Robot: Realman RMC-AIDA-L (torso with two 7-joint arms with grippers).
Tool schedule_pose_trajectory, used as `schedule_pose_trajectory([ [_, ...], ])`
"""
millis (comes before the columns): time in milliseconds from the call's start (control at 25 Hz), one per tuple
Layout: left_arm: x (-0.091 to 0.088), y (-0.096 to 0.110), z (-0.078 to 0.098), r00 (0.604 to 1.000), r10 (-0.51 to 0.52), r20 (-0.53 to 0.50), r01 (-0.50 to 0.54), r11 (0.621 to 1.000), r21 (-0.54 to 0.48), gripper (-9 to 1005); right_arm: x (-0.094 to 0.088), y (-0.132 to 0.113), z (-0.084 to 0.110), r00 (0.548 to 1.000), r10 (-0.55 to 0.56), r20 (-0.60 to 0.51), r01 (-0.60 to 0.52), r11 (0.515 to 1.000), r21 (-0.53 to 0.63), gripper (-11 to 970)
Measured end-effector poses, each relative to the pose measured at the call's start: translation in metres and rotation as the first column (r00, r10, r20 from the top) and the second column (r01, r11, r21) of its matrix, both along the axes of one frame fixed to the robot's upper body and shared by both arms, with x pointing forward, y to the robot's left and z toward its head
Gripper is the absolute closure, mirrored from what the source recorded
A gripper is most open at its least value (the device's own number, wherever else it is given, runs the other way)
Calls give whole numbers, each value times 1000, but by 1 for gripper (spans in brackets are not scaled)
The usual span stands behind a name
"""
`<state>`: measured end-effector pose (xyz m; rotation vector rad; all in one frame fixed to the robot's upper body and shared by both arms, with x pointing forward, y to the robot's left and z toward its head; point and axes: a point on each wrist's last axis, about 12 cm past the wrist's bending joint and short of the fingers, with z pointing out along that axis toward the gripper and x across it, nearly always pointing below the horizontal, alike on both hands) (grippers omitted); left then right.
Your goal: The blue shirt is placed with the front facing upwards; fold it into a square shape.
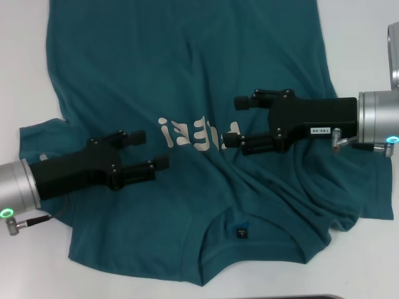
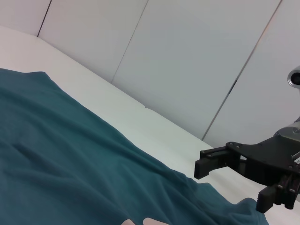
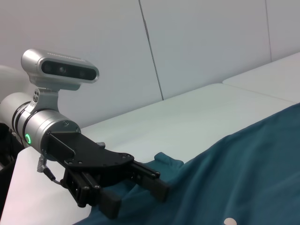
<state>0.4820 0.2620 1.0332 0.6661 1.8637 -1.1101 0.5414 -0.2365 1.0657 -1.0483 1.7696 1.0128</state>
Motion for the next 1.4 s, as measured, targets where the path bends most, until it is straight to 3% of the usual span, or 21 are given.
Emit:
schedule_pose_trajectory([
  [800,-2,4,-1,1000,20,-23,-20,1000,-2,109,-1,0,-1,1000,0,-4,0,1000,2,35],
  [1080,-4,29,2,993,66,-99,-65,998,10,108,0,-1,0,1000,-8,0,8,1000,4,35],
  [1400,-8,81,16,967,167,-191,-156,985,71,108,2,-2,2,1000,-17,7,17,1000,6,34],
])
